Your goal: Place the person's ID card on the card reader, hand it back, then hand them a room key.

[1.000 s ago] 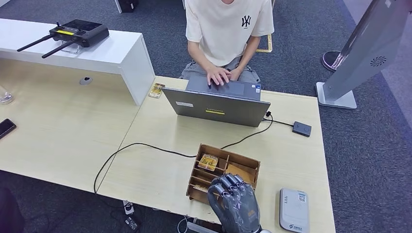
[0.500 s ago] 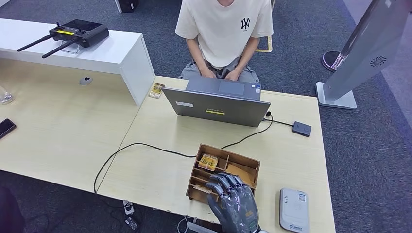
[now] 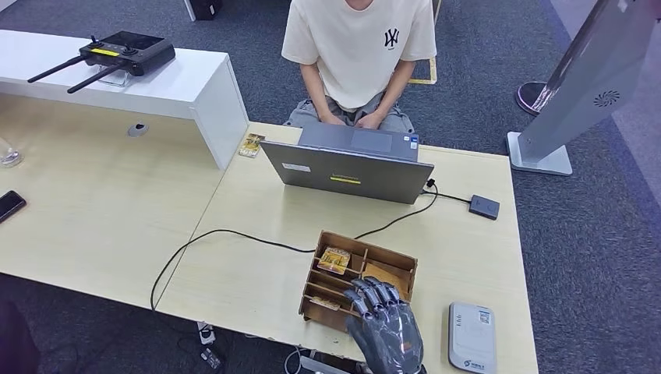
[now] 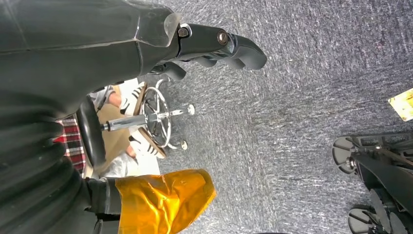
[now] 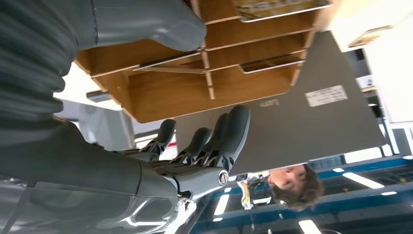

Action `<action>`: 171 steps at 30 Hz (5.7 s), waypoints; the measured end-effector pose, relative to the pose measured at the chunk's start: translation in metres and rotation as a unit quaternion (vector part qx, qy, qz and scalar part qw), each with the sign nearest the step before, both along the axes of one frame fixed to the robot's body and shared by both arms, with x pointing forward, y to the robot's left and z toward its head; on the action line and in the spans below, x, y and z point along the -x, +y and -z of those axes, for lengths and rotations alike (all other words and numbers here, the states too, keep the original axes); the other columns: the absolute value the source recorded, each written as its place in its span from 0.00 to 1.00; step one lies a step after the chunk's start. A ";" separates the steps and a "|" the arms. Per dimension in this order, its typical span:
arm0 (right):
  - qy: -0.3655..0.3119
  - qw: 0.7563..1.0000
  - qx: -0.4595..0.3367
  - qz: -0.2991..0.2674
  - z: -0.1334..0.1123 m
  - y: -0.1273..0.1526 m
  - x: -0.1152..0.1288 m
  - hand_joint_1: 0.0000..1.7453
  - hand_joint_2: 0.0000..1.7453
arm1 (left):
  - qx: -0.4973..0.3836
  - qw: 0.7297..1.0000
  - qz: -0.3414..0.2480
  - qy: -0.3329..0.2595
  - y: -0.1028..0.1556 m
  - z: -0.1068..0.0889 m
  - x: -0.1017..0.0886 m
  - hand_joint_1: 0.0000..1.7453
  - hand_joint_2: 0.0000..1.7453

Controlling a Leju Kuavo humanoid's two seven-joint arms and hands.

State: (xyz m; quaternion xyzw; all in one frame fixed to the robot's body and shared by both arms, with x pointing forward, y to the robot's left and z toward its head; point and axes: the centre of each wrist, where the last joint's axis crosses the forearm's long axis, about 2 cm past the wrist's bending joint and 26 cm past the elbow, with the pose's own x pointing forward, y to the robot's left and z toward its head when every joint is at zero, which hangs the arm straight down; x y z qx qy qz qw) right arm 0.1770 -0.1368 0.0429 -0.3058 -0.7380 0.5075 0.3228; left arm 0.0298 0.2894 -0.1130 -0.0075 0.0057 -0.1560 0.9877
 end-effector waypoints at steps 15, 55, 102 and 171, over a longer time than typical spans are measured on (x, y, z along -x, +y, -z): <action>-0.006 0.997 0.051 0.062 0.002 -0.014 -0.006 0.43 1.00 | 0.000 1.000 0.005 0.001 0.000 0.000 0.001 0.00 1.00; 0.011 0.997 0.053 0.057 0.003 -0.017 -0.007 0.47 1.00 | 0.001 1.000 -0.008 0.002 0.001 0.000 0.002 0.00 1.00; 0.018 0.996 0.052 0.063 0.005 -0.009 -0.018 0.99 1.00 | 0.003 1.000 -0.003 0.004 0.000 0.000 0.002 0.00 1.00; 0.031 0.931 -0.359 0.051 -0.125 -0.049 -0.051 1.00 1.00 | 0.007 0.999 -0.038 0.000 0.001 0.001 0.010 0.00 1.00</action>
